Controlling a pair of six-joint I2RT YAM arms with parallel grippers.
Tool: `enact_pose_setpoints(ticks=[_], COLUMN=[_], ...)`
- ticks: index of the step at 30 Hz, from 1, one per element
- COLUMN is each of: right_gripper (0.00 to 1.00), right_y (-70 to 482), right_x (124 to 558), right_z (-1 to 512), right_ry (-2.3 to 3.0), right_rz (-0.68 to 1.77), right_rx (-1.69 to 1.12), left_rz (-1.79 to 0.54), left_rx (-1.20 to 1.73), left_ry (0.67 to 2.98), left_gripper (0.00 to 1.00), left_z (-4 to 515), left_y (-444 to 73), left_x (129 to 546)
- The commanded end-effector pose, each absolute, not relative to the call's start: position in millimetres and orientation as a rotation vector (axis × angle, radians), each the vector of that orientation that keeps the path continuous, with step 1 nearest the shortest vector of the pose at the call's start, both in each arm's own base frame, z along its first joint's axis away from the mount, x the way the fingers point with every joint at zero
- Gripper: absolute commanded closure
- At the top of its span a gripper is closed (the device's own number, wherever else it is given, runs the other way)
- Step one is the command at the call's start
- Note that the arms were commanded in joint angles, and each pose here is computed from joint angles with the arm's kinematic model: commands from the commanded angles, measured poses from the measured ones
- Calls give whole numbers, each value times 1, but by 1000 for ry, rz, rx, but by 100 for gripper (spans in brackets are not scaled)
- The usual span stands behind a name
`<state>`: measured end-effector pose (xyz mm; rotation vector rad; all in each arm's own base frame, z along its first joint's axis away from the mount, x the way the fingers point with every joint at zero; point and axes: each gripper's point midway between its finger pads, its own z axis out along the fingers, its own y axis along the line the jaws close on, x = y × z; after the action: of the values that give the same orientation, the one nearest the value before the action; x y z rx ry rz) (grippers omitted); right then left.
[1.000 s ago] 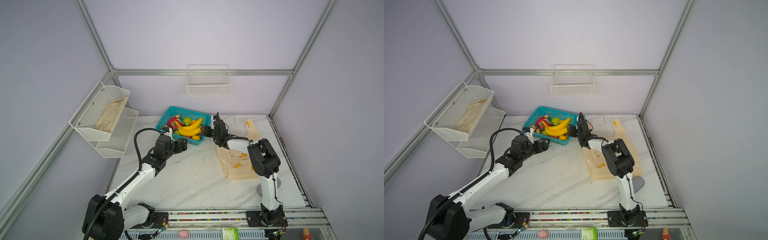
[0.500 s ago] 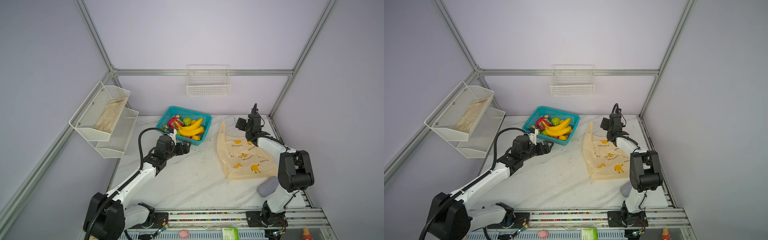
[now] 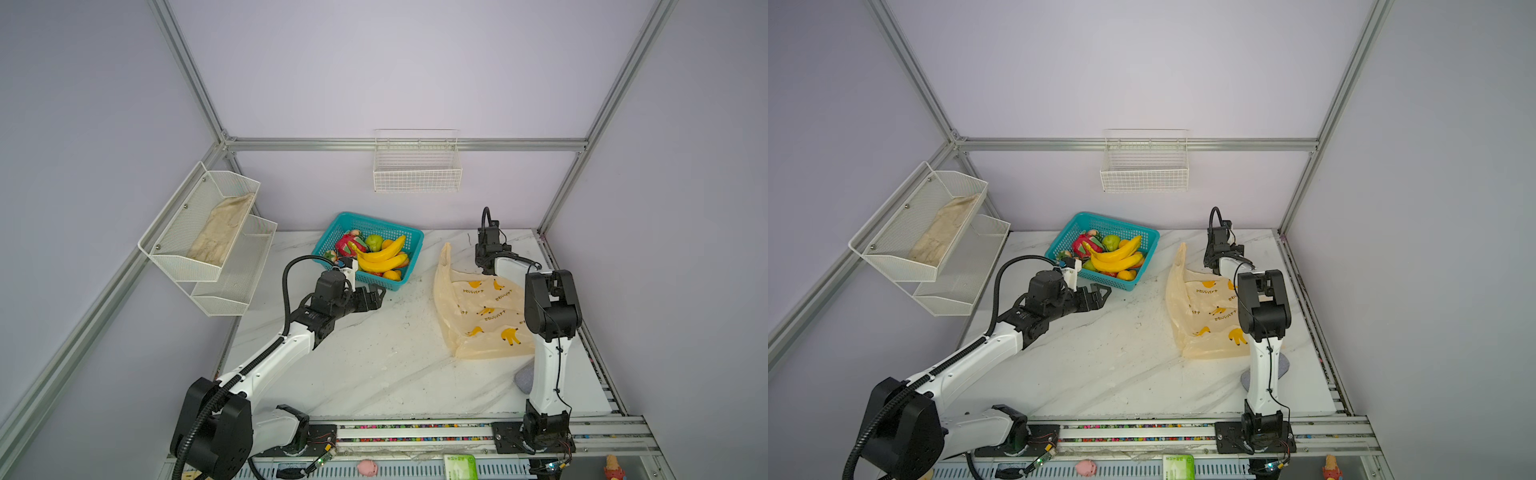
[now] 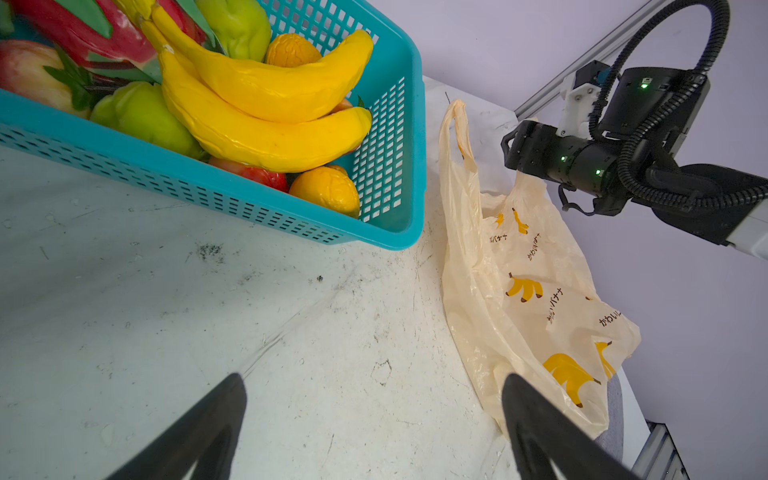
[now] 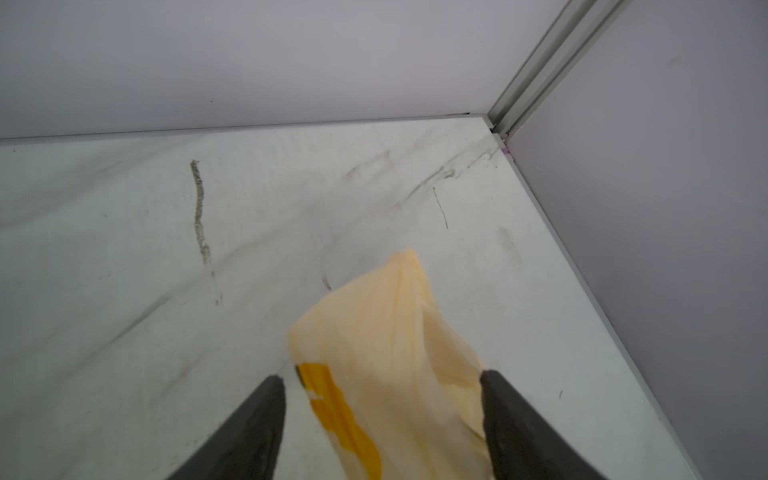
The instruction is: Place the fake fruits into the plastic bag and tie a complex knot
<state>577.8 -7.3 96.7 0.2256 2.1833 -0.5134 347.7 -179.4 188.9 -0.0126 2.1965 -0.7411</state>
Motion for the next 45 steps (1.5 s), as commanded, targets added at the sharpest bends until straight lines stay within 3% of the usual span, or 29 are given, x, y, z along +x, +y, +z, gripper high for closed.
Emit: enact_pose_setpoints(ticks=[1,8,11,18,24,35,40,45], right_gripper=[49,90,100,100,100,100,100,100], right_y=[-14,27,62,134,163,154,151,152], right_x=[580,573,557,491,439,384,371,362], right_z=[136,175,219,309,352,450,463,470], right_ry=[2134,2122,2032,1790,1648,1455,1450,1432], right_rz=[-567,-258,-34,349,472,357,326,328], right_rx=[178,-21,-166,-562,-822,-861,-875,-899], left_rz=[-775,-762,-741,-747,-803,-741,-695,-504], left_rx=[19,18,-4,0,127,298,294,338], left_ry=[2100,2092,2081,1971,1910,1751,1695,1690], left_gripper=[5,5,6,8,9,14,14,12], left_z=[225,236,248,293,329,389,415,433], left_y=[-184,-180,-175,-175,-207,-239,-234,-208], left_x=[356,351,351,349,349,365,368,358])
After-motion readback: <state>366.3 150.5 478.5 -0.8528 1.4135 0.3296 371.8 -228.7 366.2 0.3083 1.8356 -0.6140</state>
